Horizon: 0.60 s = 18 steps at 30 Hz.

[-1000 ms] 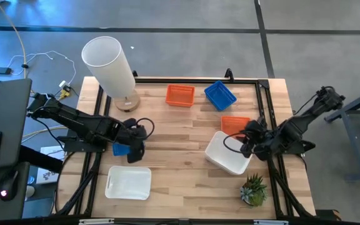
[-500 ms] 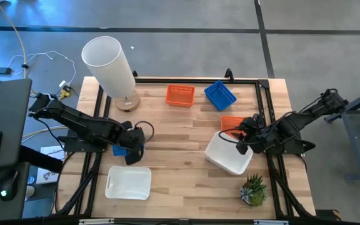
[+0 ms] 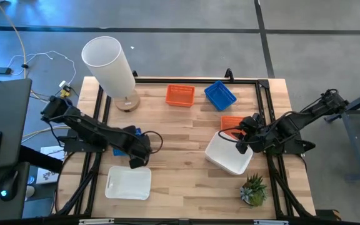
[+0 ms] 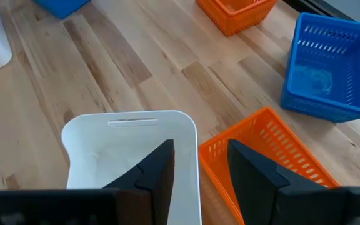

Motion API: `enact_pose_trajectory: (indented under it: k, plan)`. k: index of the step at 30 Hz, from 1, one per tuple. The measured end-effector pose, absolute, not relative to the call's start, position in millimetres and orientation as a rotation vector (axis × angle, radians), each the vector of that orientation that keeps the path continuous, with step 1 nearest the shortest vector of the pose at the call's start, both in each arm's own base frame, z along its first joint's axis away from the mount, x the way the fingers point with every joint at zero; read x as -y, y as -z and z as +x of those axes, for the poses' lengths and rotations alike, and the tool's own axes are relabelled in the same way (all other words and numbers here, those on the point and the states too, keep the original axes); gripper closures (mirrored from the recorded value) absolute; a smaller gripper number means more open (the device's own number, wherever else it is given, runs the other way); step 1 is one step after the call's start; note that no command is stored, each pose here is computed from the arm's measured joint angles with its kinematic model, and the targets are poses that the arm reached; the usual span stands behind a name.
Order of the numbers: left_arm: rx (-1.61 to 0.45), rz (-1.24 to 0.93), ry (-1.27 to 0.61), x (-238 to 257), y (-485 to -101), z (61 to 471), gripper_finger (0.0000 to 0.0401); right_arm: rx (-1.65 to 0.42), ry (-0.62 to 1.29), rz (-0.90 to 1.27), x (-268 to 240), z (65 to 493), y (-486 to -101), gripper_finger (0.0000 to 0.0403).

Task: Stack baskets by color
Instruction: Stack the left blue bin on top of the other blue bin

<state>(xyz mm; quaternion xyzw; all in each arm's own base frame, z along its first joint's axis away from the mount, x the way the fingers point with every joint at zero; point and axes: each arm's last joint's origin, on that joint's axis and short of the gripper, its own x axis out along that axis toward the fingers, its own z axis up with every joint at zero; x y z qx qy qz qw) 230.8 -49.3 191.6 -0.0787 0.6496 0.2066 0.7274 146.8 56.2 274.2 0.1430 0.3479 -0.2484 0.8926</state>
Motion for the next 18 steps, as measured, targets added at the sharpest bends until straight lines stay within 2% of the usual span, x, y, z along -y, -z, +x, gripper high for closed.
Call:
enact_pose_trajectory:
  k: [11, 14, 18]
  plan:
    - [-1.523, -0.112, -0.469, 51.0, -169.7, 238.5, 0.0248, -0.723, 0.513, 0.299, -56.3, 146.9, -274.2, 0.0269]
    - [-1.536, -0.109, -0.477, 51.1, -166.5, 239.3, 0.0271, -0.722, 0.513, 0.300, -56.3, 147.0, -274.3, 0.0269]
    - [-1.544, -0.102, -0.476, 51.2, -164.4, 240.0, 0.0324, -0.715, 0.510, 0.306, -56.7, 147.6, -274.7, 0.0269]
